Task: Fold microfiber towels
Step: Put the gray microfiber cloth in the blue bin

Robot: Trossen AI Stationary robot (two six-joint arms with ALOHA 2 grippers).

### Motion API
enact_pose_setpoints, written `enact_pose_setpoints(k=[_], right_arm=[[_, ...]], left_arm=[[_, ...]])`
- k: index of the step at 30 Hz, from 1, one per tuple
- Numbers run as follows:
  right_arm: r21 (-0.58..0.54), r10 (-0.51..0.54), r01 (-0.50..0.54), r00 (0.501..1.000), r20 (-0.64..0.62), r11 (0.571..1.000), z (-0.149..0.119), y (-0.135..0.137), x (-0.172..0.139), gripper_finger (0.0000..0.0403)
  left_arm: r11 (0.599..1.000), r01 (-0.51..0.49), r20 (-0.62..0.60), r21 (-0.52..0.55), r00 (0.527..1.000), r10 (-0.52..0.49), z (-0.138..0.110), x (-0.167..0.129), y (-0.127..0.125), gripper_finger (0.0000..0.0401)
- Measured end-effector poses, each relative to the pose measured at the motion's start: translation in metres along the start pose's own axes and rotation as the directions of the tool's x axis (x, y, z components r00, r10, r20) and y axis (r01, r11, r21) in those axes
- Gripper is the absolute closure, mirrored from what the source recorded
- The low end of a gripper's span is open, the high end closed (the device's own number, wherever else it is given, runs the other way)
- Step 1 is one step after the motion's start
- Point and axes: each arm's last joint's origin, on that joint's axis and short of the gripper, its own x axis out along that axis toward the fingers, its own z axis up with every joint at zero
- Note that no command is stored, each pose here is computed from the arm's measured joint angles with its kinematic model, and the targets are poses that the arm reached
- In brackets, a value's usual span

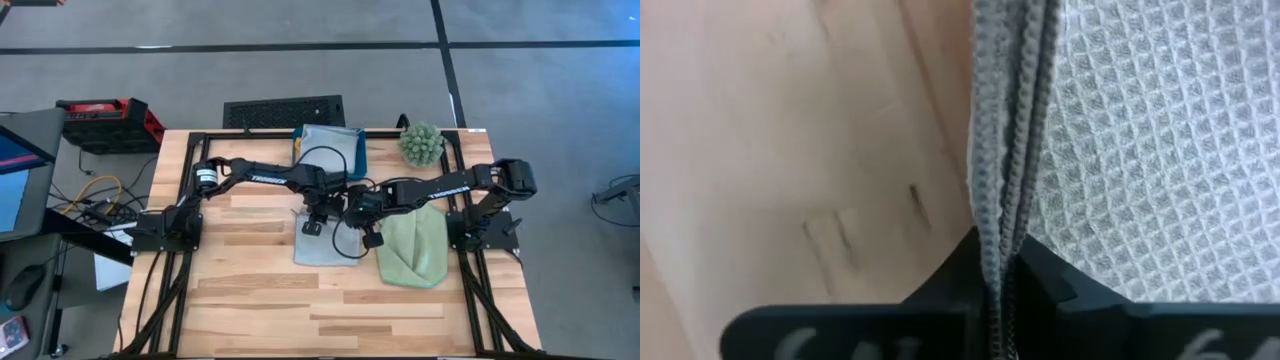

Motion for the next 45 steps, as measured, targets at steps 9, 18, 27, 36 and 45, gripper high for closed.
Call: enact_pose_setpoints(k=[9, 18, 27, 36, 45], right_arm=[[0.014, -0.005, 0.006, 1.0, -0.012, 1.0, -0.002, -0.003, 0.0, 0.0388], [0.107, -0.134, 0.142, 0.988, -0.079, 0.984, -0.017, -0.039, -0.004, 0.0389], [0.16, -0.292, 0.309, 0.949, -0.119, 0.938, -0.025, -0.084, -0.02, 0.039], [0.136, -0.41, 0.427, 0.902, -0.135, 0.894, -0.019, -0.116, -0.043, 0.0392], [0.142, -0.541, 0.571, 0.816, -0.205, 0.808, -0.026, -0.144, -0.057, 0.0391]], left_arm=[[1.0, -0.012, -0.019, -0.005, 1.0, 0.011, 0.005, -0.01, 0.001, 0.0394], [0.987, -0.136, -0.051, -0.08, 0.99, 0.133, 0.009, -0.039, 0.023, 0.0397], [0.942, -0.29, -0.081, -0.168, 0.957, 0.28, 0.005, -0.075, 0.055, 0.0396], [0.878, -0.457, -0.125, -0.141, 0.888, 0.442, 0.007, -0.118, 0.072, 0.0393], [0.803, -0.583, -0.105, -0.12, 0.812, 0.574, -0.001, -0.139, 0.101, 0.0393]])
